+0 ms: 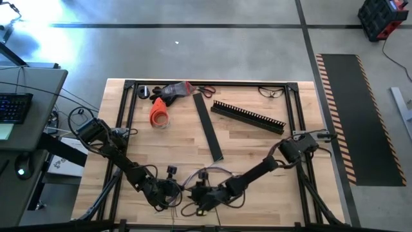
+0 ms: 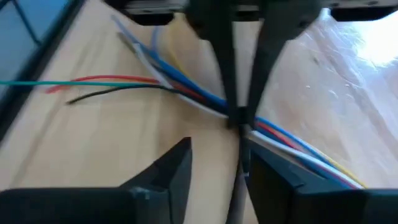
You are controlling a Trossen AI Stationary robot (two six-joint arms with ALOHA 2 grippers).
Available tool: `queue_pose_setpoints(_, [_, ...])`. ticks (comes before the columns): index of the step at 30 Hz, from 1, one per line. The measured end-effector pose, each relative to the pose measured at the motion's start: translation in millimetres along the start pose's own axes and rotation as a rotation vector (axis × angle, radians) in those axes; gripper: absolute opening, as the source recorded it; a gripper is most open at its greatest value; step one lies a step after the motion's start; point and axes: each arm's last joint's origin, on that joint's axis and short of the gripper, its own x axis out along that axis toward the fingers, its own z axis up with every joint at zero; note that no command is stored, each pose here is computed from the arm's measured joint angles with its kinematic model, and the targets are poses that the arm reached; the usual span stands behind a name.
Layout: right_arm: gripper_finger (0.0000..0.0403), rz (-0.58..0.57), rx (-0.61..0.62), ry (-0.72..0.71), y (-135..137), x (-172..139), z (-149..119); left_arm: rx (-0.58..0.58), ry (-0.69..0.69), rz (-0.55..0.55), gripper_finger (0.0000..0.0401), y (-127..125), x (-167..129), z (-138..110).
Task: Ziptie cables
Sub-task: Wrap the black zip tie on the cable
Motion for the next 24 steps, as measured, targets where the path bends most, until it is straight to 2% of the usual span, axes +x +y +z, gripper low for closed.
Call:
queue_pose_setpoints(3, [0.0136, -0.029, -0.004, -0.003, -7, 7, -3, 0.003, -0.002, -0.001, 0.0000, 0, 0, 0])
queue_pose_setpoints(6, [0.0133, -0.040, -0.051, -0.021, -7, 11, -4, 0.004, -0.002, -0.002, 0.0000, 0, 0, 0])
queue_pose_setpoints(17, [0.0084, -0.057, -0.091, -0.045, -11, 16, -5, 0.004, -0.006, -0.004, 0.0000, 0, 0, 1])
queue_pose_setpoints(24, [0.0070, -0.012, -0.076, -0.044, -16, 28, -12, 0.003, -0.007, -0.006, 0.0000, 0, 0, 1])
